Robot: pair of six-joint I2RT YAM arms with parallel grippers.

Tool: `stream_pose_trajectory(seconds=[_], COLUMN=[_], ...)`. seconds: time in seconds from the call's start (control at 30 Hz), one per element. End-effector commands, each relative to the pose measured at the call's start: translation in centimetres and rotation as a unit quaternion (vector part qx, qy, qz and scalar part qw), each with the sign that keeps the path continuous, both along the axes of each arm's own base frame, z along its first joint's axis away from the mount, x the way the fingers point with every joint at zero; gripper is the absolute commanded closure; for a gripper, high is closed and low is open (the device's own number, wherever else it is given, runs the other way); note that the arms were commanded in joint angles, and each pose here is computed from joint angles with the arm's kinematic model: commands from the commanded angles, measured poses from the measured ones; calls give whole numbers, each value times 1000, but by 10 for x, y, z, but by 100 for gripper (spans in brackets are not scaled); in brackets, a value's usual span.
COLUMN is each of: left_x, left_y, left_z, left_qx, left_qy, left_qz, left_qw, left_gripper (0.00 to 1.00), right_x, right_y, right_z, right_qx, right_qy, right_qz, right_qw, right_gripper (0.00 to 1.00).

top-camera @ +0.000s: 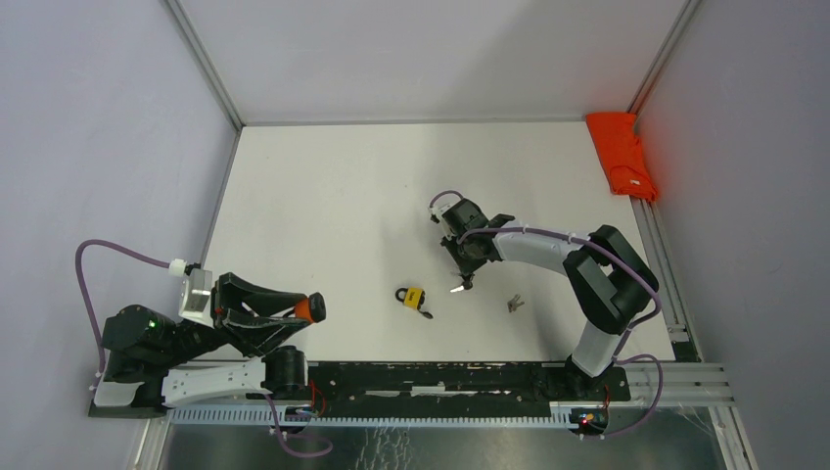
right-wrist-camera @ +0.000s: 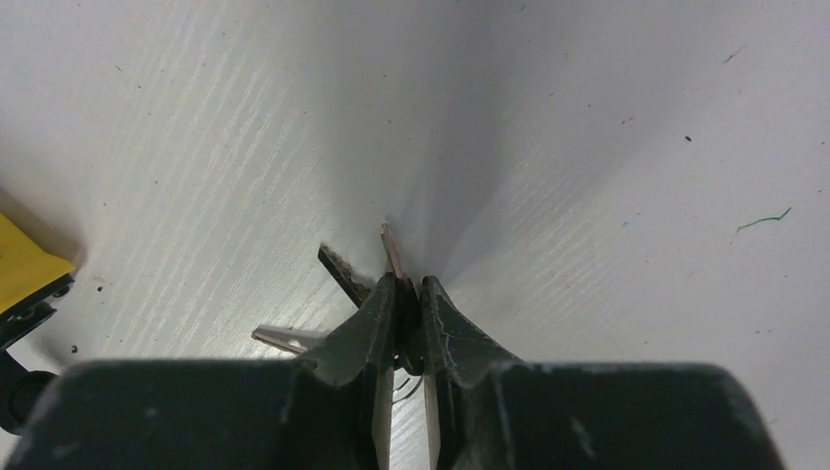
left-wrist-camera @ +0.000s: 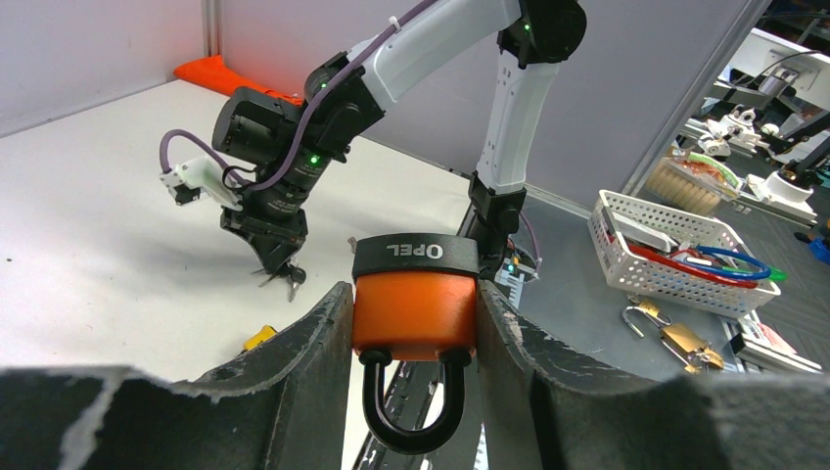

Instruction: Unlock with the key

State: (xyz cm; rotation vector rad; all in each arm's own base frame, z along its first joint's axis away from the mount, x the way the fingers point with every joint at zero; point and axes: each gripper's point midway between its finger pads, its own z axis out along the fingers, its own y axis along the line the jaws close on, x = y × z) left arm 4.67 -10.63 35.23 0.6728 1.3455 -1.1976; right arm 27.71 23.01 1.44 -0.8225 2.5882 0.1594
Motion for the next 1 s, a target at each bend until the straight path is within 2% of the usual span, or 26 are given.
stream_pose_trajectory(seconds=[0.0, 0.13, 0.2, 0.27, 0.5, 0.7, 0.83, 0.97], left_x=[-2, -2, -2, -2, 1, 8, 3, -4], left_y=[7, 7, 7, 7, 6, 9, 3, -13], left_z=[24, 24, 24, 24, 21, 26, 28, 24], left_qx=[-48, -47, -48, -48, -42, -50, -44, -11], left_qy=[-7, -7, -6, -6, -4, -11, -37, -45], left_qz=[-4, -3, -4, -4, 4, 25, 9, -18], left_qw=[999, 999, 999, 999, 999, 998, 998, 999], left_gripper=[98, 98, 98, 98, 98, 98, 98, 98], right_x=[-3, 4, 6, 10, 18, 19, 11, -7], right_y=[-12, -5, -2, 1, 9, 47, 72, 93], right_z=[3, 14, 18, 24, 45, 102, 151, 192], right_qx=[-32, -22, -13, -8, 14, 135, 215, 287], right_qy=[7, -4, -9, -18, -46, -70, -84, -81], right_qz=[6, 14, 18, 18, 47, 103, 149, 206], right_qw=[999, 1000, 1000, 1000, 998, 983, 962, 932], right_gripper=[83, 86, 91, 100, 100, 100, 100, 100])
